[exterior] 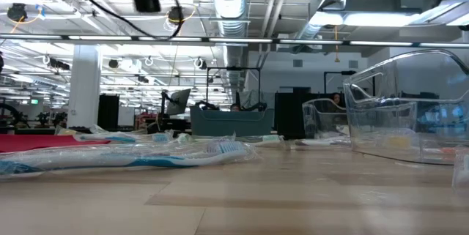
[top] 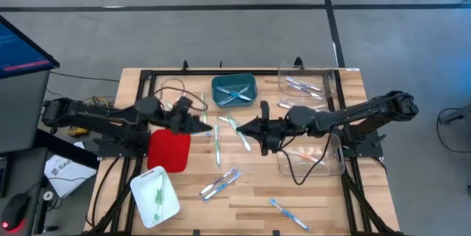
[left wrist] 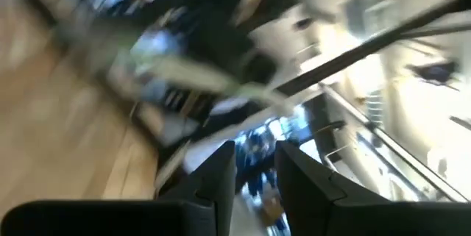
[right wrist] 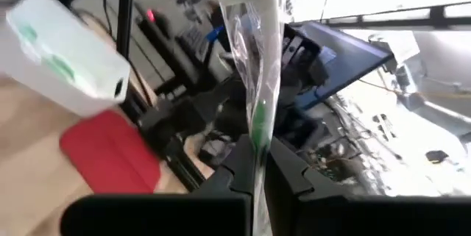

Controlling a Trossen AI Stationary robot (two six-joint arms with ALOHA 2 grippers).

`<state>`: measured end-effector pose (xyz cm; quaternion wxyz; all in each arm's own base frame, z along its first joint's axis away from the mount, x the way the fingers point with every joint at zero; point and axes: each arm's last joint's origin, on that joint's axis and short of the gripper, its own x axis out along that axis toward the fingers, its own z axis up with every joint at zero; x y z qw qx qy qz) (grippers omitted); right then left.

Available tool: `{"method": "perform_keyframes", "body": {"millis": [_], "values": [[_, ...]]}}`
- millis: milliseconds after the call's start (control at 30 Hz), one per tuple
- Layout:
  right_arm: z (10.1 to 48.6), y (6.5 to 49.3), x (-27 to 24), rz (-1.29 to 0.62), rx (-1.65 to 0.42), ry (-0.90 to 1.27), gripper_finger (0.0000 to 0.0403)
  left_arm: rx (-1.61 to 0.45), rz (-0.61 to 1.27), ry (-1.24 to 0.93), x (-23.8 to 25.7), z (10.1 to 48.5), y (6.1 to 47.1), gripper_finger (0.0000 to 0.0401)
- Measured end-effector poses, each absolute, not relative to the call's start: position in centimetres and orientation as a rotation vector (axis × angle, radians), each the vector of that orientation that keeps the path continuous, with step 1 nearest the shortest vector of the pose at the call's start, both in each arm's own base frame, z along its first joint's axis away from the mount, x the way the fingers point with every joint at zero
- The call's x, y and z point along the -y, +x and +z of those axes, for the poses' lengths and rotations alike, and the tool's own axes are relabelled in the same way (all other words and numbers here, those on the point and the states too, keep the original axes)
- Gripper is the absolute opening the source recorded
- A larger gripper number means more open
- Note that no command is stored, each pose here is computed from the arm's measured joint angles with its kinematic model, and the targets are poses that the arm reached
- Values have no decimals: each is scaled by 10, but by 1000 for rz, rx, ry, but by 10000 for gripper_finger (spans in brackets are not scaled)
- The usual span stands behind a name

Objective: Pick & Place Toothbrushes
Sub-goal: Put the green toothbrush into the white bin

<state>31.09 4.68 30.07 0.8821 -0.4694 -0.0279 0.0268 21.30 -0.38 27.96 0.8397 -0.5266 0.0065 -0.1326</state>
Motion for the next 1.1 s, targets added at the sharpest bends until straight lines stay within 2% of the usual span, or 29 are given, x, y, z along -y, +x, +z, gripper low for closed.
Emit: {"method": "perform_keyframes", "body": {"millis": [200,300,400,600,900,1000,1100], "values": [[280,318,-69,-44,-100,-1116,5,-251,-116,-1283,30,255,212,92],[254,324,-83,-80,-228,-1209,5,-265,-50,-1327,34,251,211,92],[235,337,-98,-152,-250,-1297,5,-242,-25,-1330,34,251,211,92],[193,360,-120,-316,-264,-1485,5,-288,17,-1254,30,244,211,92],[154,392,-133,-563,-153,-1709,5,-317,110,-1083,16,229,222,92],[141,401,-136,-563,-178,-1774,6,-326,121,-1032,11,226,224,92],[137,405,-136,-575,-192,-1743,5,-331,118,-1016,8,225,225,92]]}}
